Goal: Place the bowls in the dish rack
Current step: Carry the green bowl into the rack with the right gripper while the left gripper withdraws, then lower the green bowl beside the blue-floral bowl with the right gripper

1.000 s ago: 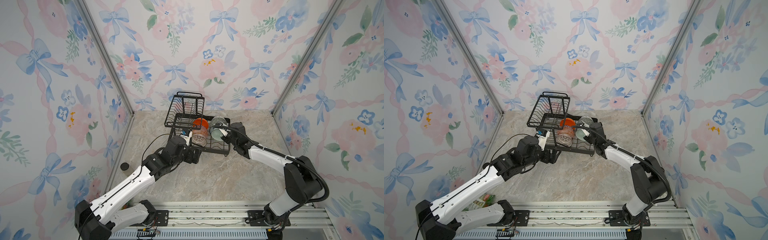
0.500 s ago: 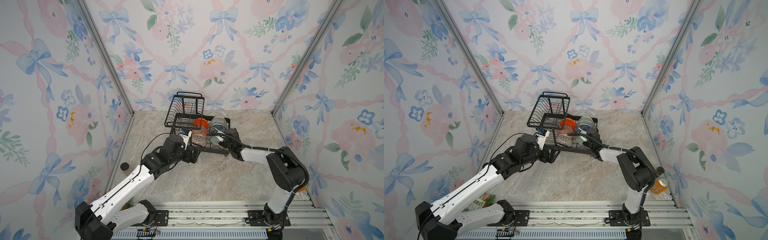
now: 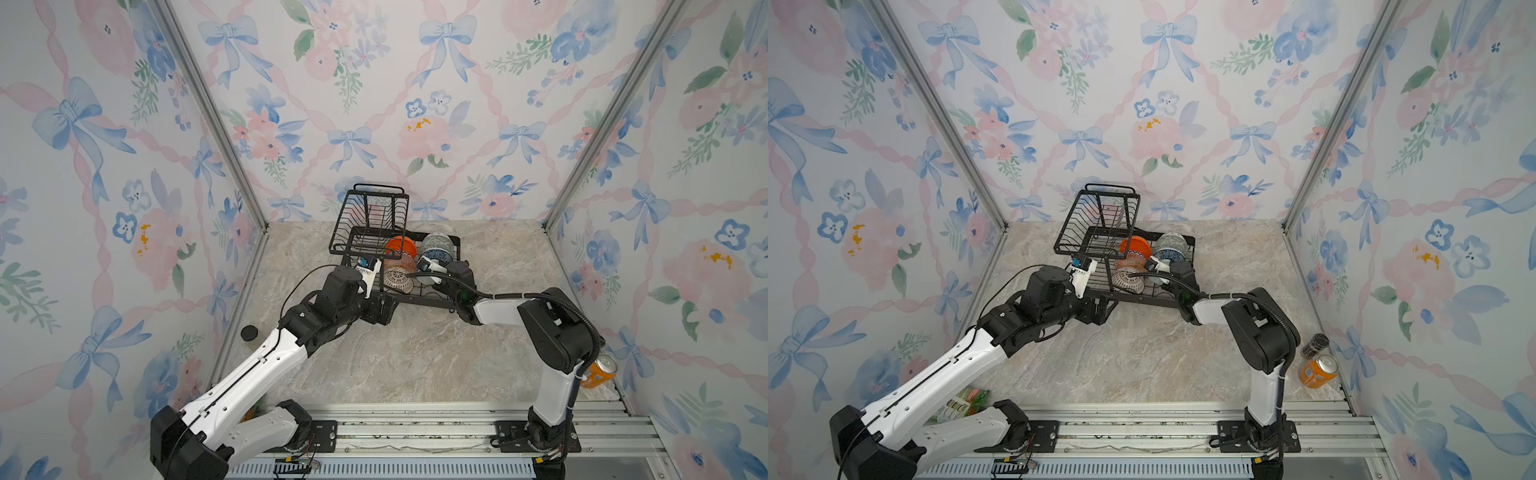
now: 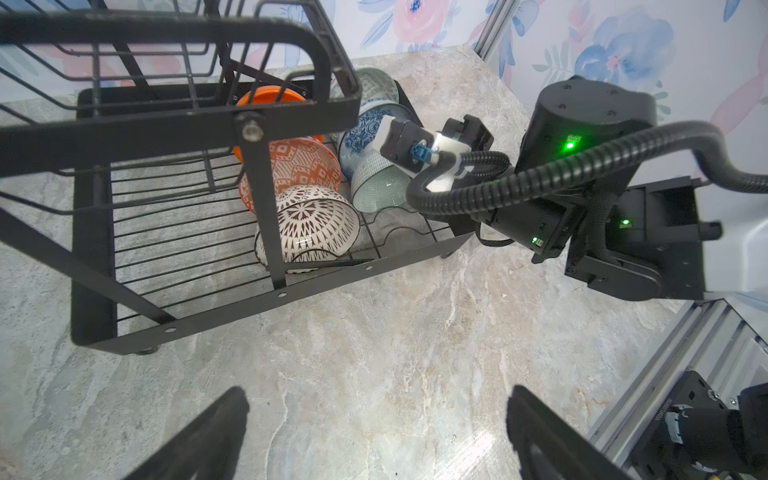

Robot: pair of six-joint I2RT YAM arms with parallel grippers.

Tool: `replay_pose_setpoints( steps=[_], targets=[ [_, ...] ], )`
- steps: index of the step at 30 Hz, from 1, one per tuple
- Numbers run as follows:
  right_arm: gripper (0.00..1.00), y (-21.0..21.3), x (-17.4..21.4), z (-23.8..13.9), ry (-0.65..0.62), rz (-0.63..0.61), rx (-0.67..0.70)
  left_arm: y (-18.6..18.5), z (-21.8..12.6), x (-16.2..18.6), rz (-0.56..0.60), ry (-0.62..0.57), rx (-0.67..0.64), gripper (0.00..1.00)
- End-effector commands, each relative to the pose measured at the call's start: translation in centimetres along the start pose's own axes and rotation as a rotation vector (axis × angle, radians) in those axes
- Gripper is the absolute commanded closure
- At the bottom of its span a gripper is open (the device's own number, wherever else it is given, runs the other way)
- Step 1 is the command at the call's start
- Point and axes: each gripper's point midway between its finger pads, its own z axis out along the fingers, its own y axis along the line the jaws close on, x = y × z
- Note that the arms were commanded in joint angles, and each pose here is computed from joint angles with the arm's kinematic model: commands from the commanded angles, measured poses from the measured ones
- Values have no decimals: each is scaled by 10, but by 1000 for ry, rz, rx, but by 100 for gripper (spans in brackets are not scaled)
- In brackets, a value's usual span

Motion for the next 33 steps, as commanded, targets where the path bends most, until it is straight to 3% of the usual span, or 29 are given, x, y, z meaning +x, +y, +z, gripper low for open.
replay_pose_setpoints(
  steps=[1, 12, 20, 33],
  targets=[
    [100, 12, 2, -4, -16, -10, -29, 0, -4, -1, 21, 9, 10, 2],
    [100, 24, 6, -20, -22, 71, -186, 2, -11, -1, 20, 11, 5, 2],
    [100, 25, 7, -14, -4, 101, -188, 5, -17, 1, 17, 11, -6, 2],
    [67, 16, 1, -10, -6, 111, -152, 10, -19, 2, 11, 12, -21, 2]
  ],
)
